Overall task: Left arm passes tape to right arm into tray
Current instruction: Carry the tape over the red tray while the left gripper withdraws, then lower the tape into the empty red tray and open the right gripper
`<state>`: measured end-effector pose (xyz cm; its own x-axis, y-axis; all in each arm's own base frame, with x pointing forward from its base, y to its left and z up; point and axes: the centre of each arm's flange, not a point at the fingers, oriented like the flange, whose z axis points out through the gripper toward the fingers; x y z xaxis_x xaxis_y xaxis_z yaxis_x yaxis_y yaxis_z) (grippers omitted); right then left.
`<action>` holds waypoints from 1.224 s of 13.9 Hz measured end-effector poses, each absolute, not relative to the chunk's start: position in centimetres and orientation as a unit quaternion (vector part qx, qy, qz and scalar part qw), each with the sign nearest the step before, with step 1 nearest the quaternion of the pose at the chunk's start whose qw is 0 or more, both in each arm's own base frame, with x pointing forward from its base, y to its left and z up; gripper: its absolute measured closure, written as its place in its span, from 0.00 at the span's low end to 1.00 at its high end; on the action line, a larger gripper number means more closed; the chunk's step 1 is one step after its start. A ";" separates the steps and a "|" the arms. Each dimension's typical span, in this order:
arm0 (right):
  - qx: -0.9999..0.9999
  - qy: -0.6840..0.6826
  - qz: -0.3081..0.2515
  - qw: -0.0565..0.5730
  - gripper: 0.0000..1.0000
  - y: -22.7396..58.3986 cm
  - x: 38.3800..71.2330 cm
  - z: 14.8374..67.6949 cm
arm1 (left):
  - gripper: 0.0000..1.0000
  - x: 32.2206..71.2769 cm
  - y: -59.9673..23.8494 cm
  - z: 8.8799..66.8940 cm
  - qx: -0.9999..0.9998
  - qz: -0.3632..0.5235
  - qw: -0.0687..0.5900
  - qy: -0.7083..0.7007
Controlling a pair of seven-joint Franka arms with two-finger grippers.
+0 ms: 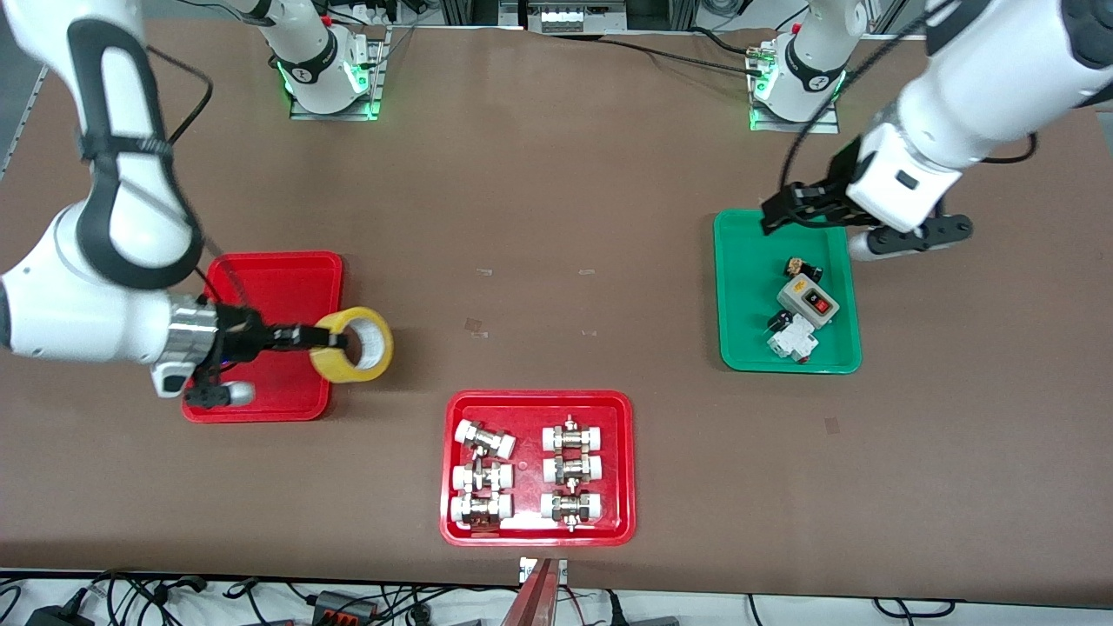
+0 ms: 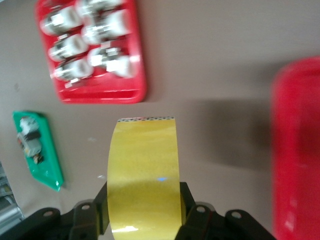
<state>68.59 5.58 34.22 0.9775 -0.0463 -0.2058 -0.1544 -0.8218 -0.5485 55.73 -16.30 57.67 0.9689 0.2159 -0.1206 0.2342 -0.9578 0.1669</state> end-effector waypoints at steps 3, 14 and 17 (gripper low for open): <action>-0.941 0.075 0.121 0.308 0.45 -2.0 68.1 29.2 | 0.00 55.9 -13.0 58.0 0.995 -0.046 0.054 0.075; -0.908 0.009 0.132 0.398 0.45 -15.9 62.9 21.5 | 0.00 53.5 -1.8 62.8 0.999 -0.026 0.027 0.000; -0.899 0.012 0.139 0.416 0.45 -14.8 62.9 19.7 | 0.00 53.0 0.8 63.6 0.999 -0.021 0.029 -0.001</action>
<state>62.92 -14.76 19.71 0.9612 0.0934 -0.2595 -0.1374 -0.6537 -0.7442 52.98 0.76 63.55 0.9991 -0.0025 -0.0425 -0.0001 -0.9984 0.0572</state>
